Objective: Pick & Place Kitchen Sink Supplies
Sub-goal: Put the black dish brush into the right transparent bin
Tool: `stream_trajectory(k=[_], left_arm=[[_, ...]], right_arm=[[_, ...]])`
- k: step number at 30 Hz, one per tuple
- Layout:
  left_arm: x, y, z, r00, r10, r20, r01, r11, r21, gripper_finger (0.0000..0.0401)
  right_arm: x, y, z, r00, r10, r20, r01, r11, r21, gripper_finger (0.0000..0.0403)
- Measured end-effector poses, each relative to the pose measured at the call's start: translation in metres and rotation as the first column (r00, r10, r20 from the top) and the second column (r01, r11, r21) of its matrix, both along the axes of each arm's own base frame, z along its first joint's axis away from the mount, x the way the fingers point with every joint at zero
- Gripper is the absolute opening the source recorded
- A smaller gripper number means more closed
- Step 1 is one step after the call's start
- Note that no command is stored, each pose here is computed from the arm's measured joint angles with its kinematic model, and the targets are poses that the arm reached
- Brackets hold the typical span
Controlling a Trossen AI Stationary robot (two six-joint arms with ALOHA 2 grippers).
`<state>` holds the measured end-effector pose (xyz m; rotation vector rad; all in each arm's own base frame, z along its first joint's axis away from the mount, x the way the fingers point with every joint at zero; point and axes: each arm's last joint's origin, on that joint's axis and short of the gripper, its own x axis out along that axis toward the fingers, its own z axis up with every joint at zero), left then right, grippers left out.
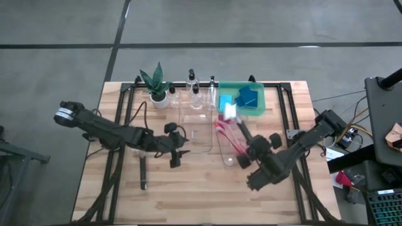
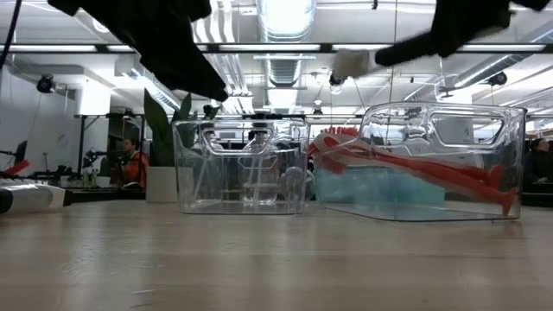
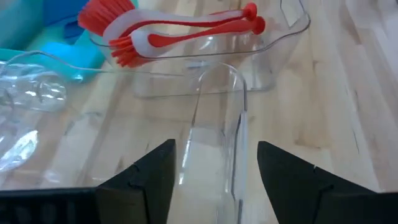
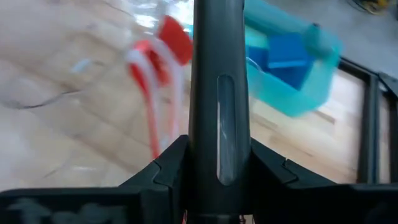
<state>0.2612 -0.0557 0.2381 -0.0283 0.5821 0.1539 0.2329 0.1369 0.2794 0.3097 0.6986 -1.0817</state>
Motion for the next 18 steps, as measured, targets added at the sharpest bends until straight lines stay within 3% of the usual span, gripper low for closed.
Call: stream_trajectory(k=[10, 18], left_arm=[[0.01, 0.0, -0.027, 0.988, -0.108, -0.111, 0.101, 0.993, -0.06, 0.0218], [0.02, -0.007, -0.053, 0.966, -0.147, -0.212, 0.118, 0.983, -0.143, 0.0218]], right_arm=[[-0.014, -0.011, -0.038, 0.999, -0.038, 0.017, 0.037, 0.999, 0.038, 0.0116], [-0.013, -0.013, -0.046, 0.999, -0.047, 0.011, 0.046, 0.997, 0.059, 0.0122]])
